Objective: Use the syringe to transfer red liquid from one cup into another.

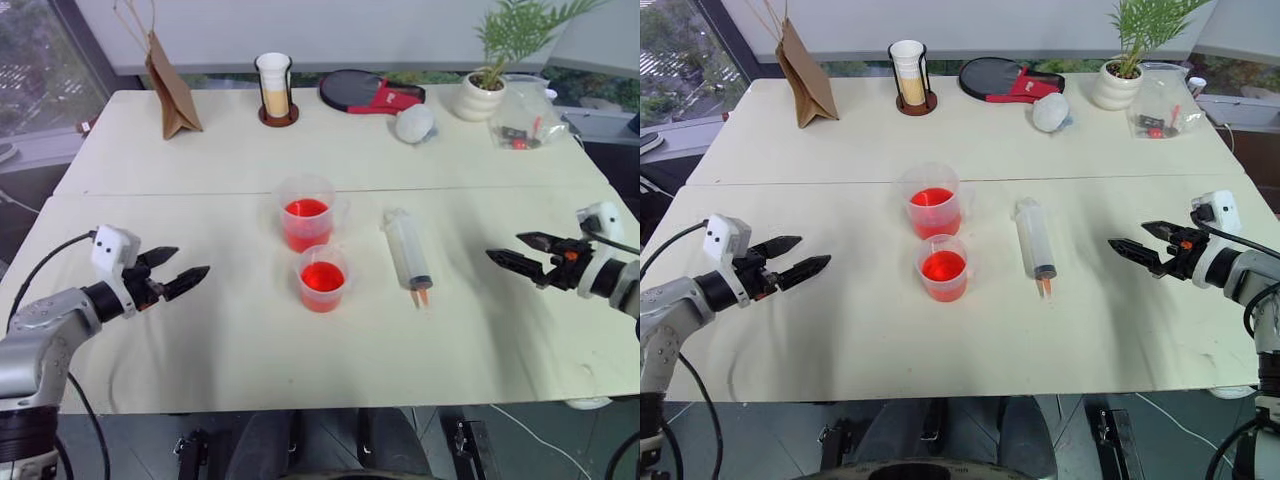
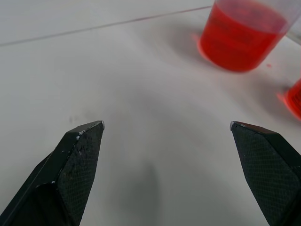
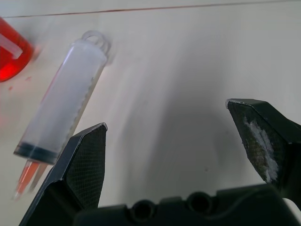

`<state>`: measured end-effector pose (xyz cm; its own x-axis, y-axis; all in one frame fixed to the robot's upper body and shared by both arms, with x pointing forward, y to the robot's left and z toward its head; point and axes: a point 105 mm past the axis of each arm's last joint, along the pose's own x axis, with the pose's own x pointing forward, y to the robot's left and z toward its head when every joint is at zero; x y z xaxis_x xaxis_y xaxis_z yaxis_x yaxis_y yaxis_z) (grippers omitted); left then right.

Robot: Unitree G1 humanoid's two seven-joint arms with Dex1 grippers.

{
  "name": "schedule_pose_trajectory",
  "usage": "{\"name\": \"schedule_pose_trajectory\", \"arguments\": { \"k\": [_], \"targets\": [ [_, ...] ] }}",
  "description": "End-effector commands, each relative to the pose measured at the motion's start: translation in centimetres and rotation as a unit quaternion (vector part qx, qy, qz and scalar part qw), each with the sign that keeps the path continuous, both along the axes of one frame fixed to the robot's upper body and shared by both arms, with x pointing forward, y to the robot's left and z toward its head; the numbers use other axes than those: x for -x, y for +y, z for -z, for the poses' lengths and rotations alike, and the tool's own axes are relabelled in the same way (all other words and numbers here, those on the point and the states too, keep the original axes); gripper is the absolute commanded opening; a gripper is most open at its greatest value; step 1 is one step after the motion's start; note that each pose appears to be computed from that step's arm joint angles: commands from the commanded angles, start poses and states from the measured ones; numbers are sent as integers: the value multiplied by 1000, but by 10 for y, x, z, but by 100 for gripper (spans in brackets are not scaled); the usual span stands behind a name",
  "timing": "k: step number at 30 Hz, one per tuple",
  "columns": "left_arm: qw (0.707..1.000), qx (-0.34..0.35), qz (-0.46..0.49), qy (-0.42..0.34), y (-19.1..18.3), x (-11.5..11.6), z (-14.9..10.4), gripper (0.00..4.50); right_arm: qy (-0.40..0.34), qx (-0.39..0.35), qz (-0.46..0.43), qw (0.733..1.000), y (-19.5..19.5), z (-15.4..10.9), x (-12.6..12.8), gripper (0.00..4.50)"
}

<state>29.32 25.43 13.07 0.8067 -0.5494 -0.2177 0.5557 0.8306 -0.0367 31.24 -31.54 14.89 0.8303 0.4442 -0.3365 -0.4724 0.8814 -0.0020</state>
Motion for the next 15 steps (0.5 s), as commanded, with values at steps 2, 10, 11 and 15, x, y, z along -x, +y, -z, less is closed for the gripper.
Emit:
{"name": "schedule_pose_trajectory", "arguments": {
  "k": [2,10,11,15],
  "targets": [
    [1000,-12,-15,-19,13,-3,-11,444,-29,18,11,999,-5,-13,-9,450],
    [999,-40,9,-23,17,-14,-20,444,-8,22,72,997,-14,-28,-29,450],
    [999,-43,10,-25,18,-17,-22,444,-3,27,70,997,-11,-32,-31,450],
    [994,-74,85,-13,8,-15,-38,444,-2,62,57,996,4,-69,-48,450]
  ]
}}
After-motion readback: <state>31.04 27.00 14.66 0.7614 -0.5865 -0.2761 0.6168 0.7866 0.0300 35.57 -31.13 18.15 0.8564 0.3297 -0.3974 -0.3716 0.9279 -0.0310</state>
